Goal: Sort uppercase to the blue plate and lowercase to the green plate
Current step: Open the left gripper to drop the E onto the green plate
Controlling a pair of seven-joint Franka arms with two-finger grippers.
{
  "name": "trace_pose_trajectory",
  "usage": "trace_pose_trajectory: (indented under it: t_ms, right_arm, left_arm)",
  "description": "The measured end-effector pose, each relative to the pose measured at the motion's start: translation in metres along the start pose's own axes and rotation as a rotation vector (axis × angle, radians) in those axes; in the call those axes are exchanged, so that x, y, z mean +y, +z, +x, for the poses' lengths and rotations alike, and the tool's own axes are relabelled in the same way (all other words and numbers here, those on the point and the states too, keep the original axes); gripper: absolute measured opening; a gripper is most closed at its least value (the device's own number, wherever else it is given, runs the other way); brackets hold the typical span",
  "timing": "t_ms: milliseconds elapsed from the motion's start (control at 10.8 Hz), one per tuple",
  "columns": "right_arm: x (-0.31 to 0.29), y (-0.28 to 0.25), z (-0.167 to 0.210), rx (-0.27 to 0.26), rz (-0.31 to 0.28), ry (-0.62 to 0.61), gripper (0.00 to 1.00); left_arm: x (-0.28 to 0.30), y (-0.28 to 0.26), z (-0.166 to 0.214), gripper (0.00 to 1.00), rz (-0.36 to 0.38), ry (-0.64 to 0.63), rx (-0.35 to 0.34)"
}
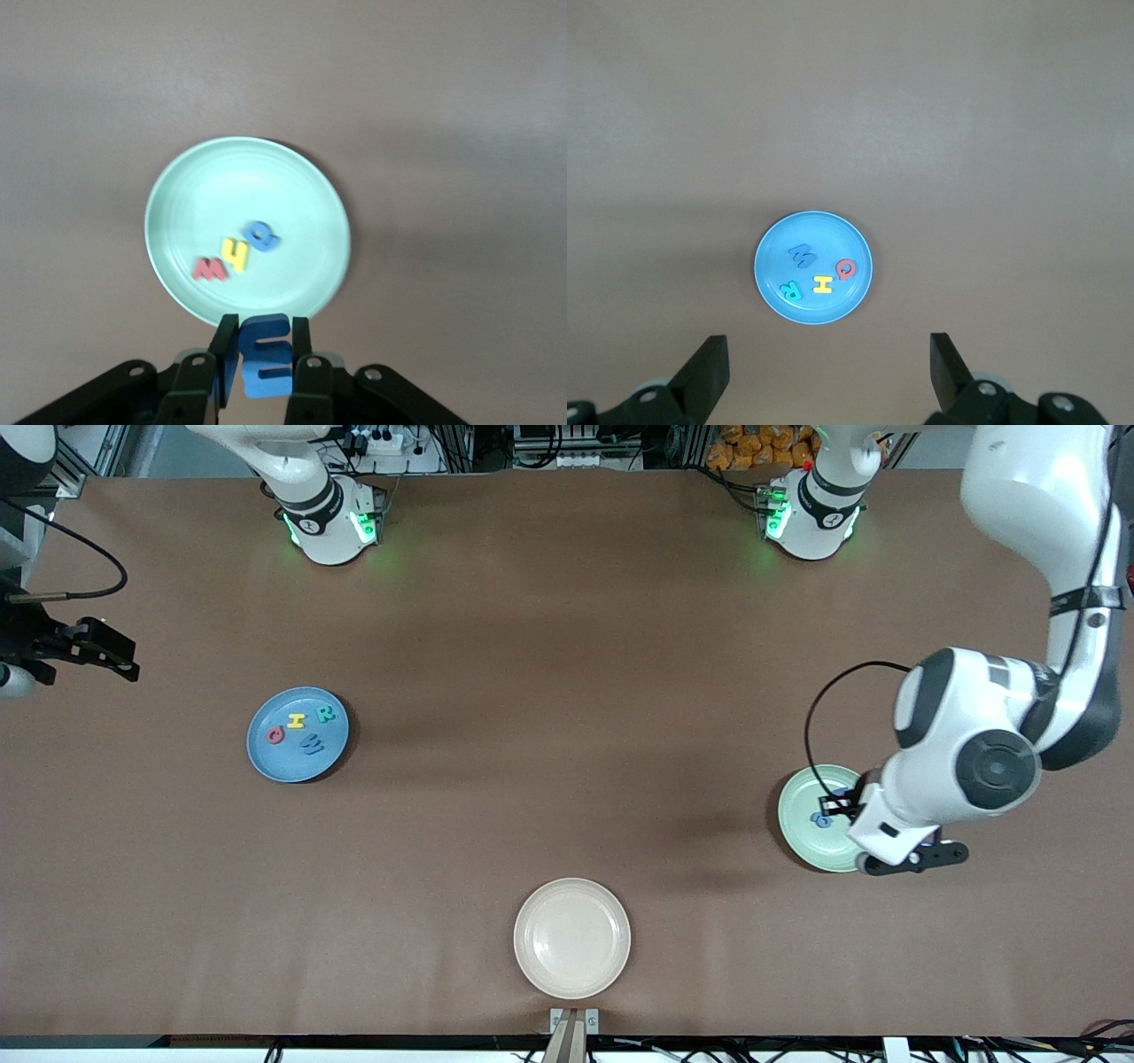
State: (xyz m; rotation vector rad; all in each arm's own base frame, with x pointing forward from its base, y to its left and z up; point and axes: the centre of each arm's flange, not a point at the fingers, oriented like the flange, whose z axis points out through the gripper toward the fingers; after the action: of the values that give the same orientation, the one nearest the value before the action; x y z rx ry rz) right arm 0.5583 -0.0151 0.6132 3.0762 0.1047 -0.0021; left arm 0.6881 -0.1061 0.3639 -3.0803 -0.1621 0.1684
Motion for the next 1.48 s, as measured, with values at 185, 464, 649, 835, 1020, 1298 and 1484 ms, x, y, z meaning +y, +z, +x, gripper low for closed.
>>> trace_pose_trajectory:
  t_ms: [185,464,649,835,1020,1298,1484]
  right_arm:
    - [-0.001,0.002,-0.002,0.000,0.000,-0.002,1.00]
    - [-0.002,0.003,-0.003,0.001,0.000,-0.003,1.00]
    - [-0.003,0.002,-0.003,0.005,-0.001,-0.004,1.00]
    - [-0.003,0.001,-0.003,0.006,-0.001,-0.005,1.00]
    - [-0.004,0.001,-0.003,0.006,-0.001,-0.007,1.00]
    - [-0.008,0.003,-0.003,0.003,-0.002,-0.014,1.00]
    - [-0.013,0.004,-0.002,0.001,-0.002,-0.023,1.00]
  left_arm:
    - [-0.027,0.047,0.001,0.28,-0.052,0.017,0.030]
    - [-0.013,0.104,-0.020,0.28,-0.078,0.048,0.042]
    - [-0.014,0.108,-0.022,0.30,-0.077,0.047,0.037]
    - [-0.016,0.106,-0.021,0.48,-0.077,0.044,0.040]
    - [-0.017,0.102,-0.021,0.77,-0.077,0.042,0.049]
    - [-0.026,0.045,-0.016,1.00,-0.072,0.029,0.137]
    - [-0.032,-0.024,-0.025,1.00,-0.042,0.025,0.179]
